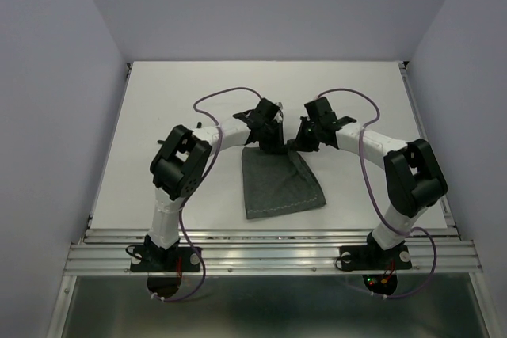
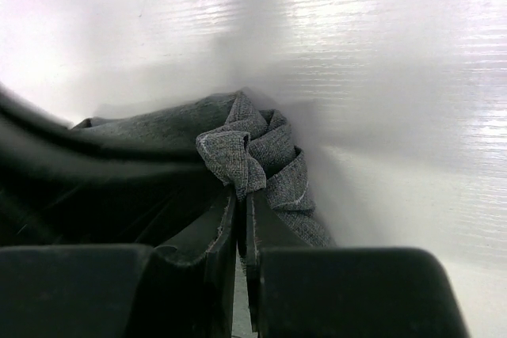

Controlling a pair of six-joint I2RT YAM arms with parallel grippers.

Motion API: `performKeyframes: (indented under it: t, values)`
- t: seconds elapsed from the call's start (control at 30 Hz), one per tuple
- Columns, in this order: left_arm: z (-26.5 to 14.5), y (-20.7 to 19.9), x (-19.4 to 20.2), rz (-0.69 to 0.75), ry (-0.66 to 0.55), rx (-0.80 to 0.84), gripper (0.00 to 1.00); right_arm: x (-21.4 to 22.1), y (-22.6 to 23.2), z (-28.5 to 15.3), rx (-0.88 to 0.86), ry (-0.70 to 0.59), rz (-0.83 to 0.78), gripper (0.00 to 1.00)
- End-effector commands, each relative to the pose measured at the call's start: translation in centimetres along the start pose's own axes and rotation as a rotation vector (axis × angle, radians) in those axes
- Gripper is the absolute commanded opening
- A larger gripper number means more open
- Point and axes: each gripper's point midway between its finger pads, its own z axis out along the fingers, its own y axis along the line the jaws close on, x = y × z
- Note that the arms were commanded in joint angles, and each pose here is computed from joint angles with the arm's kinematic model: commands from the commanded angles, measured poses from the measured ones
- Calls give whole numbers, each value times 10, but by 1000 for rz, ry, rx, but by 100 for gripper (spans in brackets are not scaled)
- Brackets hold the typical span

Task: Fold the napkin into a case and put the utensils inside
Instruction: Fold the lower triangle-folded napkin at the center of the board.

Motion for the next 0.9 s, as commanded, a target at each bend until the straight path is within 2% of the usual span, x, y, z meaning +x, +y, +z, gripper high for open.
performKeyframes:
  t: [0.0,0.2,0.43,0.87]
  values:
    - [-51,-20,-15,56,-84,35,30,-13,10,-2,0,-49,5,1]
    - [-49,0,-9,55,-73,-15,30,-15,12,-3,1,-52,8,1]
    - [-27,28,12,37,-16,-55,29,-18,12,-2,18,-49,16,1]
    - [-15,45,37,21,39,-66,28,-6,28,14,37,-41,25,1]
